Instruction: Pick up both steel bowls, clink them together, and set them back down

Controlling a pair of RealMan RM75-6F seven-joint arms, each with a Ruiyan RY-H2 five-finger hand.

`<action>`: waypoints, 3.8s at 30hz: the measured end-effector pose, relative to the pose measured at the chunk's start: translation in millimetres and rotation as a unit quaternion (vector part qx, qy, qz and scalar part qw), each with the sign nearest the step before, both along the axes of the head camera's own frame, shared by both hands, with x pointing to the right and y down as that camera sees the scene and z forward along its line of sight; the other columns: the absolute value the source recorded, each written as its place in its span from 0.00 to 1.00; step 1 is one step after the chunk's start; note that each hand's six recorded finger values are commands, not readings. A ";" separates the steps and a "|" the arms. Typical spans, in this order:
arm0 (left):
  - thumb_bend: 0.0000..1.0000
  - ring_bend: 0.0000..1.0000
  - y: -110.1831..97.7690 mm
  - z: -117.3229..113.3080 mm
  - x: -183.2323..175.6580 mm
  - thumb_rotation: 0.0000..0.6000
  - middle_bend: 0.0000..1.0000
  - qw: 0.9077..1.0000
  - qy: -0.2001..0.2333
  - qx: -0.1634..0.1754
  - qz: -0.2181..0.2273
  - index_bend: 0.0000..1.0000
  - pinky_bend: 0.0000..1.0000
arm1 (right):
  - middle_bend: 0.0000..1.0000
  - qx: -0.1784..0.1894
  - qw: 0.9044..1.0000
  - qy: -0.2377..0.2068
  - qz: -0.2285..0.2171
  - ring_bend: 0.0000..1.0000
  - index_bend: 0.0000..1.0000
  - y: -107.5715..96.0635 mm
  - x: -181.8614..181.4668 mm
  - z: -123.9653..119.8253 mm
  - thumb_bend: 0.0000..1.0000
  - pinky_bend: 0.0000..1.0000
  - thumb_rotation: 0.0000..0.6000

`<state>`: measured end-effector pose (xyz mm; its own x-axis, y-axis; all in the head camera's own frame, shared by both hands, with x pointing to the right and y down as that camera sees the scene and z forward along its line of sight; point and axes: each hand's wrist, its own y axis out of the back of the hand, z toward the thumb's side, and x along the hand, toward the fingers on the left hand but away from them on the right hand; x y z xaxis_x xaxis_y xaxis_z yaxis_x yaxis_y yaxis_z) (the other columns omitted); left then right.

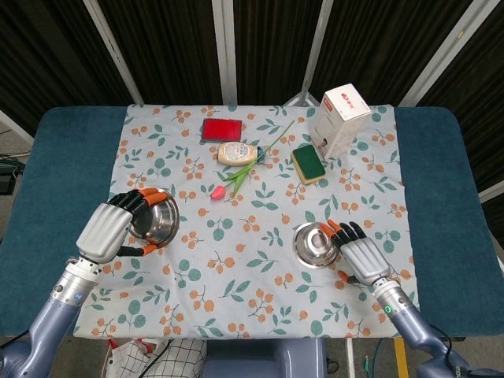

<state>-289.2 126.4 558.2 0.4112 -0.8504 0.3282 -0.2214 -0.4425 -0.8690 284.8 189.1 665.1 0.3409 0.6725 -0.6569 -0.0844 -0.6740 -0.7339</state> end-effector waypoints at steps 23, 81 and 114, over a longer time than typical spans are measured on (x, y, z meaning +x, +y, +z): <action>0.57 0.49 -8.3 8.9 -23.7 1.00 0.56 1.000 -0.001 -0.004 -0.022 0.41 0.71 | 0.00 -0.005 0.997 0.057 -0.049 0.00 0.00 -14.4 -45.6 33.1 0.31 0.00 1.00; 0.61 0.50 7.3 29.4 60.6 1.00 0.58 0.969 0.232 0.070 0.051 0.45 0.71 | 0.96 -0.108 0.849 -0.383 0.348 1.00 1.00 -74.8 -9.6 -88.7 0.32 1.00 1.00; 0.60 0.50 23.3 25.7 118.8 1.00 0.59 0.926 0.356 0.093 0.087 0.45 0.71 | 0.96 -0.311 0.742 -0.472 0.361 1.00 1.00 -29.7 -123.8 -110.2 0.33 1.00 1.00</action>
